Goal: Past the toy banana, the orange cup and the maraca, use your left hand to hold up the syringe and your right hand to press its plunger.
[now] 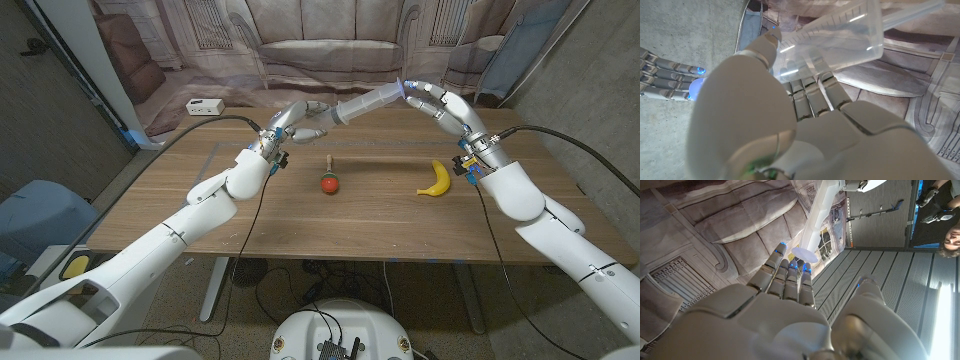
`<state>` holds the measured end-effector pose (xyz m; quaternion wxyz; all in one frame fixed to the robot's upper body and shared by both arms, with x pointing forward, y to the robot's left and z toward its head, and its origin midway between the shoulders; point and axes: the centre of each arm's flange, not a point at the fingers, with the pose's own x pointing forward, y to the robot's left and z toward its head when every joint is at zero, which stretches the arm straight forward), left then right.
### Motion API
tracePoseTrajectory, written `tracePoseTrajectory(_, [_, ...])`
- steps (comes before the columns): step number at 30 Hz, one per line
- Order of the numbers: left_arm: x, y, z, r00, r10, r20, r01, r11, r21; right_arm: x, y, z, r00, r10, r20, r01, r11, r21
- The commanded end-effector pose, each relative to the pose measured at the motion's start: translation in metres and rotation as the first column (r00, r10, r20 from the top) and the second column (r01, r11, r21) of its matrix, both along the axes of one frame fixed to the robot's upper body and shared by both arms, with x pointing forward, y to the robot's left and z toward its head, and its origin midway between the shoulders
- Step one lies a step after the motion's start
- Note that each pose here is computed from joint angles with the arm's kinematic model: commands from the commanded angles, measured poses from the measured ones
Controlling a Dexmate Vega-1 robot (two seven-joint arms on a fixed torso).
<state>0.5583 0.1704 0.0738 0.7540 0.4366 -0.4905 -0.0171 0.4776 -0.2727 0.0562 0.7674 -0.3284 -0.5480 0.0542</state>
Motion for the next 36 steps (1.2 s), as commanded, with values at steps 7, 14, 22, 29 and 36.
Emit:
tracePoseTrajectory(7, [0.0043, -0.0036, -0.0013, 1.0, -0.021, -0.004, 0.021, 1.0, -0.002, -0.004, 0.0018, -0.0005, 1.0, -0.006, -0.004, 0.006, 1.0, -0.003])
tracePoseTrajectory(14, [0.0057, -0.0063, 0.0001, 1.0, -0.029, -0.002, 0.029, 1.0, 0.003, -0.0044, 0.0017, -0.0022, 1.0, -0.004, -0.017, 0.004, 1.0, -0.009])
tracePoseTrajectory(22, [0.0051, -0.0089, 0.0023, 0.999, -0.032, 0.002, 0.032, 0.999, 0.012, -0.004, 0.0011, -0.0034, 1.0, 0.004, -0.023, -0.004, 1.0, -0.008])
tracePoseTrajectory(29, [0.0032, -0.0092, 0.004, 1.0, -0.028, 0.008, 0.028, 0.999, 0.018, -0.0042, 0.0012, -0.0032, 1.0, 0.01, -0.015, -0.01, 1.0, -0.007])
tracePoseTrajectory(36, [0.0015, -0.0101, 0.0046, 1.0, -0.029, 0.01, 0.028, 0.999, 0.023, -0.0056, 0.002, -0.0037, 1.0, 0.007, -0.018, -0.008, 1.0, -0.025])
